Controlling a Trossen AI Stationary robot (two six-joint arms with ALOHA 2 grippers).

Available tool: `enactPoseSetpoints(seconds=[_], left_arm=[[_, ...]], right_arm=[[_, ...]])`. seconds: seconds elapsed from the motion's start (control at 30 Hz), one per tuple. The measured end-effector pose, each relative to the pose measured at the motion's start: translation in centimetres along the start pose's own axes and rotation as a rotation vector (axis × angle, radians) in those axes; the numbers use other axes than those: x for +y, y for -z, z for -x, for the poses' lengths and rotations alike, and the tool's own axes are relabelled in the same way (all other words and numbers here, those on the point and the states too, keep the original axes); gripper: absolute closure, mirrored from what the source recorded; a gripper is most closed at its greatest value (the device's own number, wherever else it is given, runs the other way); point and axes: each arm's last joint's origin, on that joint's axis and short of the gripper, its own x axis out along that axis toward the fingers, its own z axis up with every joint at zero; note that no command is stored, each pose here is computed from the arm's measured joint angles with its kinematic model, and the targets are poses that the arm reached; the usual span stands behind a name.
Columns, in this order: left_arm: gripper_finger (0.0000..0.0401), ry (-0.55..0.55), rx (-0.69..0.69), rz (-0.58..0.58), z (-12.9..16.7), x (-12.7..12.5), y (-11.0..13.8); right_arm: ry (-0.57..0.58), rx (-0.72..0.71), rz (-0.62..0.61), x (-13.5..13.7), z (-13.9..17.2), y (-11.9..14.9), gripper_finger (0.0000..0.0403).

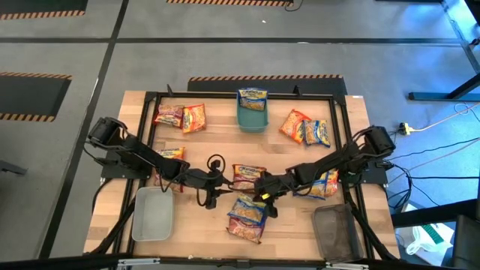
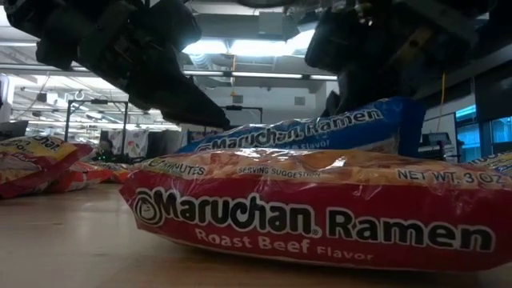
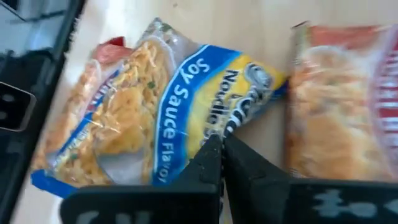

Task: Sort Maruchan noodles
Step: Put the blue noodle pack into the green bin

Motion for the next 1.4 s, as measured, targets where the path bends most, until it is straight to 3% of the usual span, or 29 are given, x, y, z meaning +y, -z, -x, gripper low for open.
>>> enactPoseSetpoints(seconds=[0.3,0.57,0.87,1.07,1.23,1.4], left_arm=[[0.0273,-0.036,-0.008,-0.020,0.1,0.4,-0.3],[0.0273,-0.037,-0.006,-0.015,0.0,0.7,-0.3],[0.0273,-0.032,-0.008,0.014,0.0,0.7,-0.3],[0.0273,-0.014,-0.006,0.009,0.2,0.1,-0.2],[0.0273,0.000,-0.020,0.009,0.2,-0.3,-0.3],[0.0273,0.030,-0.066,0.047,0.4,-1.0,-0.6]], right_arm=[[0.101,0.034,0.072,-0.3,2.2,-0.3,0.0403],[0.146,0.162,-0.152,-0.9,2.4,0.9,0.0392],[0.157,0.191,-0.166,-0.9,2.4,1.2,0.0261],[0.150,0.192,-0.112,-0.9,2.4,1.2,0.0167],[0.130,0.191,-0.019,-0.4,2.4,1.3,0.0128],[0.103,0.169,0.107,0.8,2.3,1.4,0.0121]])
